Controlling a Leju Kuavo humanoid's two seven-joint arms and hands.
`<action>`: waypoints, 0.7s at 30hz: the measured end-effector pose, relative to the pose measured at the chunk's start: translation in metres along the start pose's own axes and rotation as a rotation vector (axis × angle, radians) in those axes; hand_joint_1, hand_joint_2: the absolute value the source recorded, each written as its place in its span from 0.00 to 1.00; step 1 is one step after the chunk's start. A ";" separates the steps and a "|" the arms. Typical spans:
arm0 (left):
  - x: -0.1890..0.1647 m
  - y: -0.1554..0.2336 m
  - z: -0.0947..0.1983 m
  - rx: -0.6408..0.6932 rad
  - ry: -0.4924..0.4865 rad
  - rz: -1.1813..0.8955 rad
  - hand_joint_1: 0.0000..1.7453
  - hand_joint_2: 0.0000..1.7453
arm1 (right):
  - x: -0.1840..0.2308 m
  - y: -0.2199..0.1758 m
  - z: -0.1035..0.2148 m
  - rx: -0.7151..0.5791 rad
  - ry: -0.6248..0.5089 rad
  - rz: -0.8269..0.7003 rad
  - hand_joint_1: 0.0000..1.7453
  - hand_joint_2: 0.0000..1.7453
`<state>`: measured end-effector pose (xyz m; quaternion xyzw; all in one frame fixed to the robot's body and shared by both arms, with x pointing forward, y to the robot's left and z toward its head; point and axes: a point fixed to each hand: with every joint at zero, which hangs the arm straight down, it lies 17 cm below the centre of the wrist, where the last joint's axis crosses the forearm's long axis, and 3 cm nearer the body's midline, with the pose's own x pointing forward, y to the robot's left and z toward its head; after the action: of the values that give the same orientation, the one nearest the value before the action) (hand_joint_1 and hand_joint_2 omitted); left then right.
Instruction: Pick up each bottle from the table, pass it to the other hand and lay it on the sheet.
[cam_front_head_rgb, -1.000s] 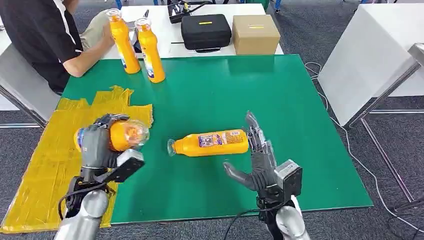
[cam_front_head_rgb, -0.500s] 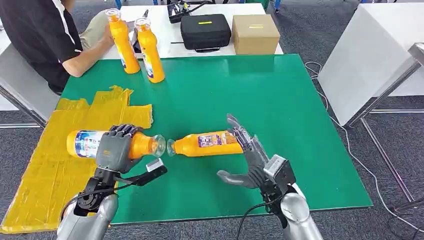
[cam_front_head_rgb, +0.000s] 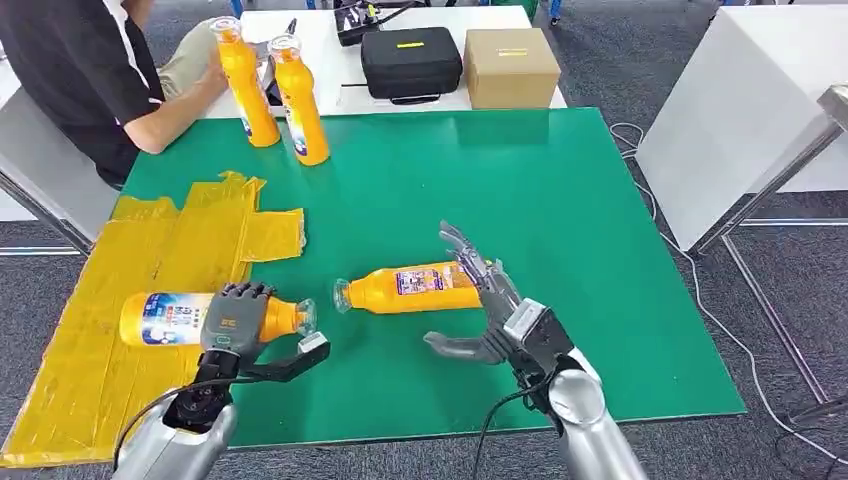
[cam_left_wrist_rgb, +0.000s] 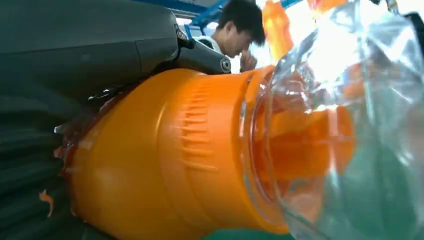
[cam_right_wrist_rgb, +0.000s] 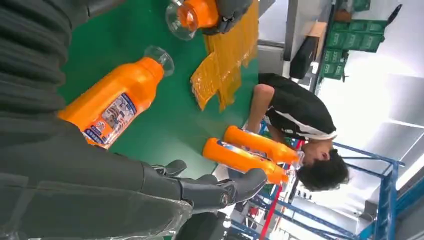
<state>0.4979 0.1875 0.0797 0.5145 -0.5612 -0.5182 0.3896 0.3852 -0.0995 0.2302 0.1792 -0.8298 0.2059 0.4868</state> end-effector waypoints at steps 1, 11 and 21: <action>-0.001 -0.003 0.001 -0.008 0.000 -0.004 1.00 1.00 | 0.000 0.000 0.000 0.000 0.001 0.000 0.00 1.00; -0.009 -0.012 -0.001 -0.036 0.006 -0.023 1.00 1.00 | -0.003 0.003 -0.001 0.000 0.007 -0.002 0.00 1.00; -0.028 -0.026 -0.003 -0.084 0.031 -0.018 0.00 1.00 | -0.008 0.008 -0.010 0.007 0.013 -0.003 0.00 1.00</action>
<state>0.5096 0.2166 0.0572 0.5107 -0.5284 -0.5364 0.4150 0.3924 -0.0865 0.2259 0.1805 -0.8256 0.2094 0.4920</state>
